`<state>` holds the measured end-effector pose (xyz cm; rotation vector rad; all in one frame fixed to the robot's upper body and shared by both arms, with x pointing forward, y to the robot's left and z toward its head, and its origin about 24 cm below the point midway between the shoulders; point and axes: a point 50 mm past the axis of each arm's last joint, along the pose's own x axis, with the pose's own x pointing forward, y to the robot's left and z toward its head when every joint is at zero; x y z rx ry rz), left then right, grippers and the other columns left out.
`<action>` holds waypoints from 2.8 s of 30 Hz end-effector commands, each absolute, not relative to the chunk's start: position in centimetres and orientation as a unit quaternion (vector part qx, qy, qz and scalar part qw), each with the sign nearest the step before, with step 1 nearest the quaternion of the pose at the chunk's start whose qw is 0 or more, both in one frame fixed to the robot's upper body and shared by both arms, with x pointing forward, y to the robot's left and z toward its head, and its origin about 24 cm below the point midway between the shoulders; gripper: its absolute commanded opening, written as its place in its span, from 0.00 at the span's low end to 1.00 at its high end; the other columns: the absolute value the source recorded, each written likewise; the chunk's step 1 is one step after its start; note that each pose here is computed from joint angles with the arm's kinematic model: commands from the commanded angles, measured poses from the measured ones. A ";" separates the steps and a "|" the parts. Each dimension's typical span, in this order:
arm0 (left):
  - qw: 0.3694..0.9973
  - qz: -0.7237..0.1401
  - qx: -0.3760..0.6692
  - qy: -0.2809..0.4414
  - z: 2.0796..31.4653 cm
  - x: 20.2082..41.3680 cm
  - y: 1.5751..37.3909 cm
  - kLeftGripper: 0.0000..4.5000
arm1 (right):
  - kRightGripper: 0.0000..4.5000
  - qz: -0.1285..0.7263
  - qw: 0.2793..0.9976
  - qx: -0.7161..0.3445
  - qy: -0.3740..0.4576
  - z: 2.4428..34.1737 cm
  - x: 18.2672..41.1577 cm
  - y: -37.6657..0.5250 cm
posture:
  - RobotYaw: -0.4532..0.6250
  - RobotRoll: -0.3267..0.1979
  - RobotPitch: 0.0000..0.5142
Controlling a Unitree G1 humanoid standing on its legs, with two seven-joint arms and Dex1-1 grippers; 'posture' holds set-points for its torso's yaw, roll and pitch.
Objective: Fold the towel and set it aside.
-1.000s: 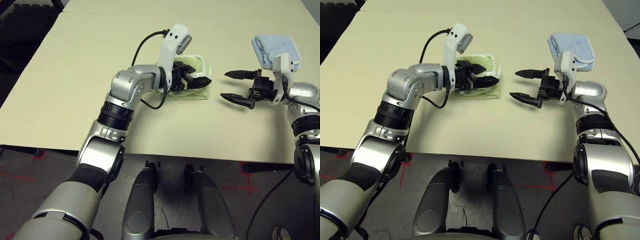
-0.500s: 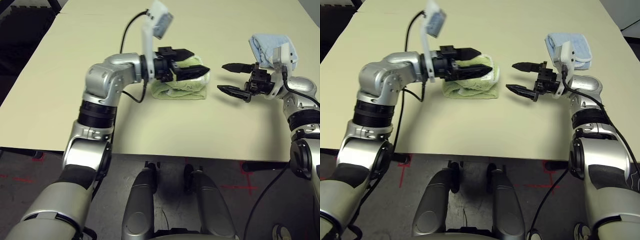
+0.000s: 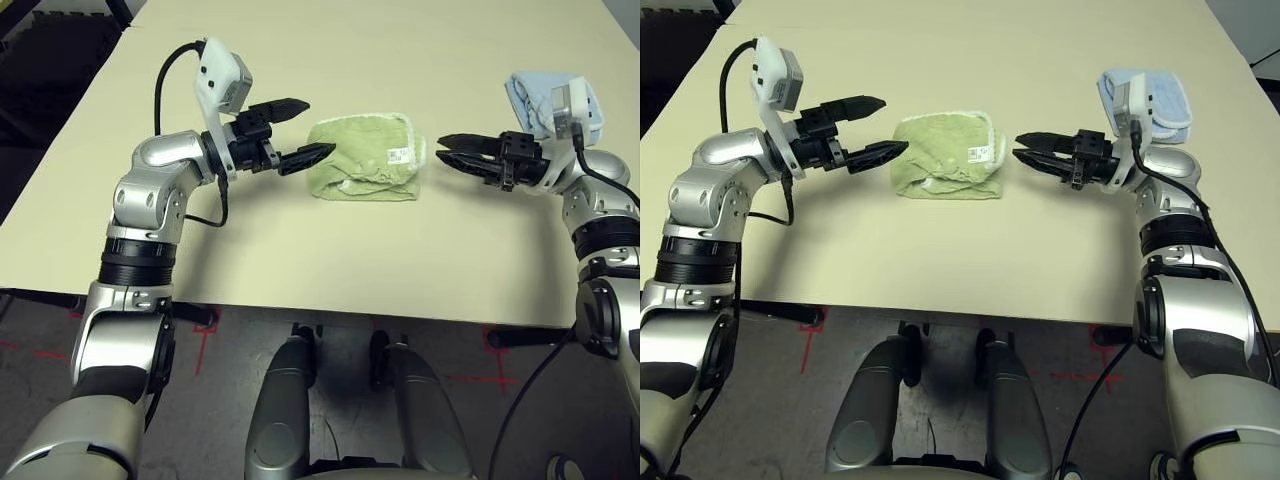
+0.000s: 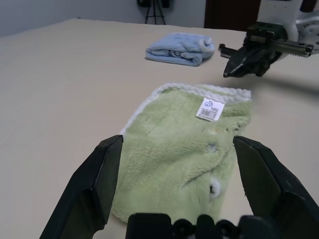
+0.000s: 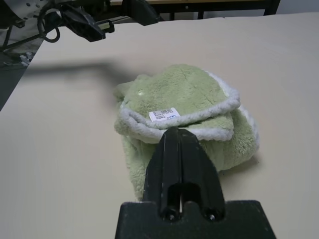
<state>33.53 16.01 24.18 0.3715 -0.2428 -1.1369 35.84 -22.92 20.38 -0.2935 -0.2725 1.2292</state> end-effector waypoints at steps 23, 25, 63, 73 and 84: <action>0.831 -0.522 0.187 -0.037 21.8 35.6 16.7 0.01 | 0.00 0.597 0.777 -0.119 -0.159 21.5 36.3 -20.1 | 0.47 0.62 0.47; 0.829 -0.527 0.183 -0.044 22.0 35.8 15.9 0.01 | 0.00 0.597 0.777 -0.113 -0.161 21.4 36.6 -19.2 | 0.47 0.62 0.47; 0.805 -0.553 0.211 0.038 18.9 37.9 15.2 0.01 | 0.00 0.530 0.833 -0.154 -0.039 15.0 37.4 -19.0 | 0.48 0.62 0.48; 0.828 -0.542 0.127 -0.070 24.4 37.7 13.9 0.01 | 0.00 0.497 0.852 -0.038 -0.162 20.7 38.6 -18.8 | 0.48 0.62 0.49; 0.879 -0.466 0.106 -0.018 22.8 39.9 11.7 0.01 | 0.00 0.399 0.911 -0.035 -0.099 21.2 40.7 -15.9 | 0.48 0.62 0.53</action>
